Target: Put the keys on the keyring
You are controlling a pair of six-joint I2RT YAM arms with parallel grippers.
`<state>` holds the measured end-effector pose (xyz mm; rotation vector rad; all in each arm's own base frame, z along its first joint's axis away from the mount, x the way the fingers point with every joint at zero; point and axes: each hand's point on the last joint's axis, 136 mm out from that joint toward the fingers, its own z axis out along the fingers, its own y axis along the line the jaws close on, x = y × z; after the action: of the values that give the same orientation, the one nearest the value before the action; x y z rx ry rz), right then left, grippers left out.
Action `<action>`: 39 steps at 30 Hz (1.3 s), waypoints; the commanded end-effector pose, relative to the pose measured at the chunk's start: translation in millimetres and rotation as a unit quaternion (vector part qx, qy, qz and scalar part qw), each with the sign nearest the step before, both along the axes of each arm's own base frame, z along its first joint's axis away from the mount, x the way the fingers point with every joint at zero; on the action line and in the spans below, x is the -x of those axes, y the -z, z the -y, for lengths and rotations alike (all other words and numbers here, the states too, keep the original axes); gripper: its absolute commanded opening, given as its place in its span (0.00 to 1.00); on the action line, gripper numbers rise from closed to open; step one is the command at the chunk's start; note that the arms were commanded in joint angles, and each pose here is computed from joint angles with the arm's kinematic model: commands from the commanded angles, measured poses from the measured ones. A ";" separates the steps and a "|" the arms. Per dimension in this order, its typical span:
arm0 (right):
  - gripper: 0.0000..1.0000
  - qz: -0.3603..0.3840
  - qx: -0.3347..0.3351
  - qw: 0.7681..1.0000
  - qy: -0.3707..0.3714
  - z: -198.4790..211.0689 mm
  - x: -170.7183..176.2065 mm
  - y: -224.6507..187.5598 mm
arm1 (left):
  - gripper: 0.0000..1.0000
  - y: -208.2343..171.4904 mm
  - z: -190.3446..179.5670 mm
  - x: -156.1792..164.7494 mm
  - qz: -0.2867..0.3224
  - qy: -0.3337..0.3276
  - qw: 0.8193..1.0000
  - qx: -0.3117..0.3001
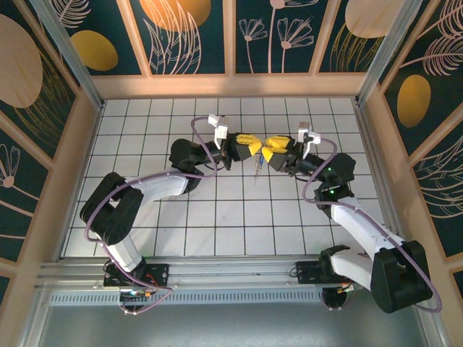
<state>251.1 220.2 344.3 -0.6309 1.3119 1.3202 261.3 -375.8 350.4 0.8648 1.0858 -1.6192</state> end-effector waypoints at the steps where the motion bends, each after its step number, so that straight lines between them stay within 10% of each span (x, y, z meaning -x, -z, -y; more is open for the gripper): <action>1: 0.43 0.039 -0.015 0.999 0.000 2.4 2.2 -22.3 | 0.00 -11.4 -1.2 3.9 0.020 0.008 1.000 0.019; 14: 0.01 0.030 -0.008 0.999 -0.010 -1.5 1.7 -15.2 | 0.00 -11.2 -1.2 2.9 0.019 0.006 1.000 0.021; 19: 0.00 0.030 -0.007 1.000 -0.005 -0.9 -0.2 -15.4 | 0.01 -10.9 -1.4 -2.8 0.012 -0.011 1.000 0.021; 27: 0.00 0.002 0.027 0.999 0.023 1.7 -25.4 -1.5 | 0.37 -17.8 -17.5 -26.9 0.037 -0.096 0.995 -0.018; 39: 0.00 -0.049 0.101 0.994 -0.003 -2.4 -68.5 19.6 | 0.40 11.8 -41.2 -70.5 0.050 -0.098 0.984 -0.138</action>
<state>315.1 221.5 322.9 -0.6391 1.5277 1.2492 334.8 -326.5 349.4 0.8323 1.2614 -1.2836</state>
